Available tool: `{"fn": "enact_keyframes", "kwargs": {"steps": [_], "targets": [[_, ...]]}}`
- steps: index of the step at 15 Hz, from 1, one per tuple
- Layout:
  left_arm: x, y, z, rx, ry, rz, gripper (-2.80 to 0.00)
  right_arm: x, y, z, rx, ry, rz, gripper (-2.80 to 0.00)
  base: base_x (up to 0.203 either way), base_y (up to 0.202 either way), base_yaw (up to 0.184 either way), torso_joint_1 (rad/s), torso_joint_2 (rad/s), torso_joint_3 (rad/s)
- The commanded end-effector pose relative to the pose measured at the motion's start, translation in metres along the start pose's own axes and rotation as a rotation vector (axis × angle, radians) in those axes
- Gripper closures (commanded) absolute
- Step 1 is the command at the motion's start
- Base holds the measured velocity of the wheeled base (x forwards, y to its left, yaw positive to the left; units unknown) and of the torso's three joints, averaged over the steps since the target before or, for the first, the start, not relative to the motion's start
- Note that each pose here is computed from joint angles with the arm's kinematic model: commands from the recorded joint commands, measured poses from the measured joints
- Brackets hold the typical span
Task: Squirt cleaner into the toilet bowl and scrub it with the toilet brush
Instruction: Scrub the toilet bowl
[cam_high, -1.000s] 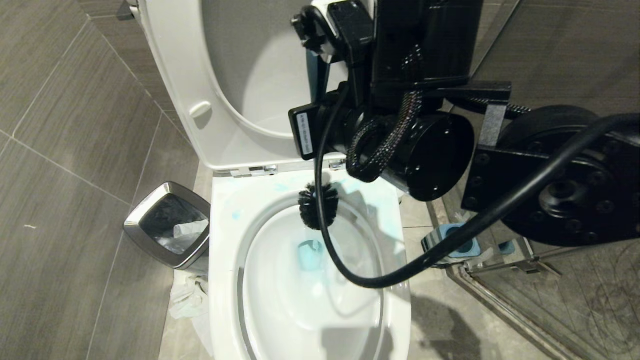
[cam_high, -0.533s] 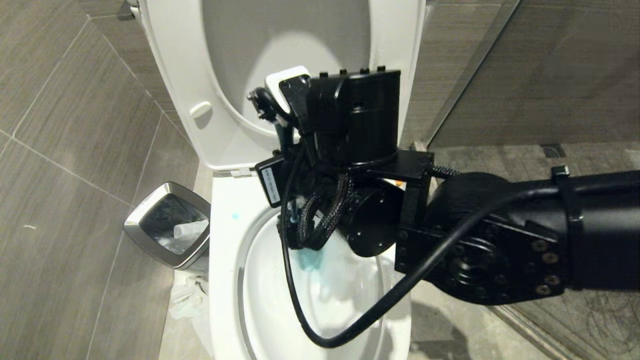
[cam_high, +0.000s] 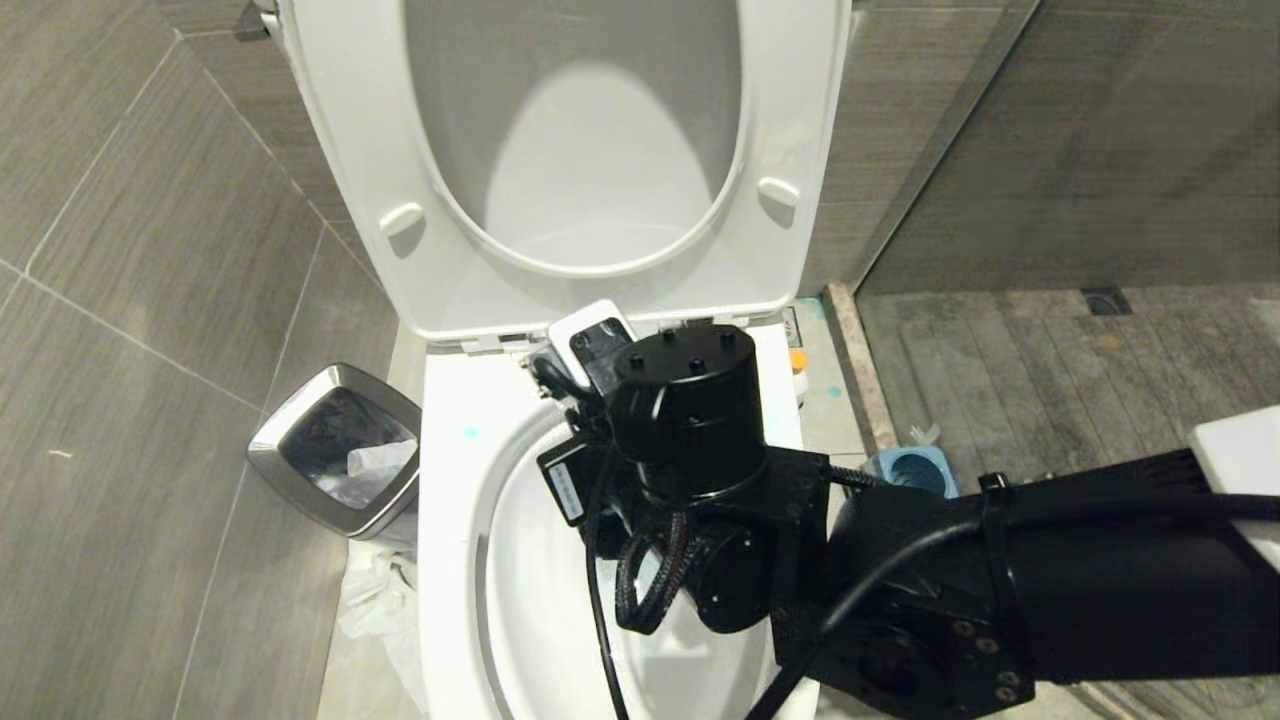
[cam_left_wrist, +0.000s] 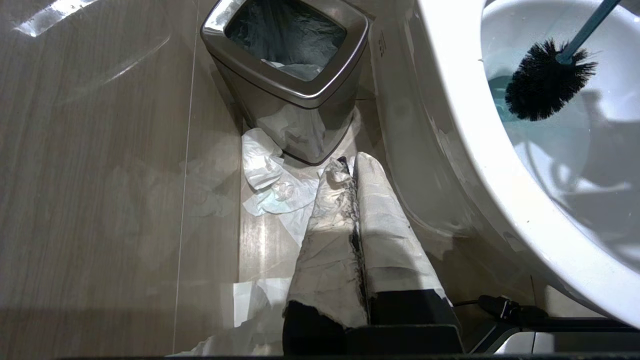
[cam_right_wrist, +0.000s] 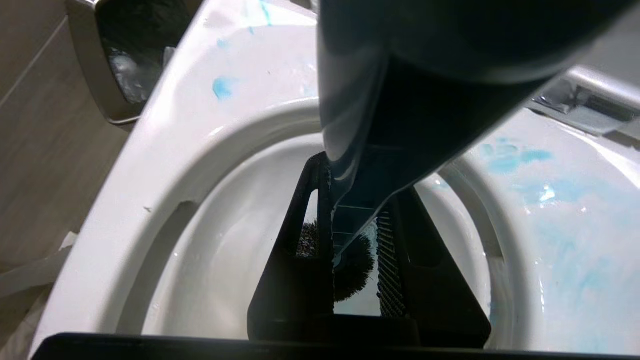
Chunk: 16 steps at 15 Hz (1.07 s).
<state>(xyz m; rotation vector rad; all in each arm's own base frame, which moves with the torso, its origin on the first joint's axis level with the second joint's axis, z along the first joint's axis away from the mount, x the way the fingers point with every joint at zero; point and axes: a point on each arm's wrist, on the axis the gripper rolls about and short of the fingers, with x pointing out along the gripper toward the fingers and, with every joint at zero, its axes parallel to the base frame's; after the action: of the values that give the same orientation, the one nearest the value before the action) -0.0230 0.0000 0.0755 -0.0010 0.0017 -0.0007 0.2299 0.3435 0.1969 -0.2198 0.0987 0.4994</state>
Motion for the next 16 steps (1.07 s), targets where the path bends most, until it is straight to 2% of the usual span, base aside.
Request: {"fn": "enact_keyframes", "kwargs": {"steps": [1, 5, 8, 12, 14, 16], "targets": [[0.0, 0.0, 0.0, -0.001, 0.001, 0.0, 0.0, -0.004, -0.01, -0.007, 0.003, 0.009, -0.021, 0.0, 0.0, 0.0, 0.0, 0.0, 0.0, 0.0], [0.0, 0.0, 0.0, 0.0, 0.001, 0.001, 0.0, 0.008, -0.006, -0.042, 0.005, 0.047, -0.025, 0.0, 0.0, 0.0, 0.0, 0.0, 0.0, 0.0], [0.0, 0.0, 0.0, -0.001, 0.001, 0.001, 0.0, 0.035, -0.007, -0.063, 0.024, 0.011, -0.06, 0.0, 0.0, 0.0, 0.0, 0.0, 0.0, 0.0], [0.0, 0.0, 0.0, 0.001, 0.001, 0.001, 0.0, 0.043, -0.021, -0.045, 0.05, -0.047, -0.101, 0.0, 0.0, 0.0, 0.0, 0.0, 0.0, 0.0], [0.0, 0.0, 0.0, -0.001, 0.001, 0.001, 0.0, 0.04, -0.024, -0.036, 0.009, -0.07, -0.097, 0.0, 0.0, 0.0, 0.0, 0.0, 0.0, 0.0], [0.0, 0.0, 0.0, -0.001, 0.001, 0.001, 0.0, 0.045, -0.02, -0.047, -0.004, -0.046, -0.088, 0.0, 0.0, 0.0, 0.0, 0.0, 0.0, 0.0]]}}
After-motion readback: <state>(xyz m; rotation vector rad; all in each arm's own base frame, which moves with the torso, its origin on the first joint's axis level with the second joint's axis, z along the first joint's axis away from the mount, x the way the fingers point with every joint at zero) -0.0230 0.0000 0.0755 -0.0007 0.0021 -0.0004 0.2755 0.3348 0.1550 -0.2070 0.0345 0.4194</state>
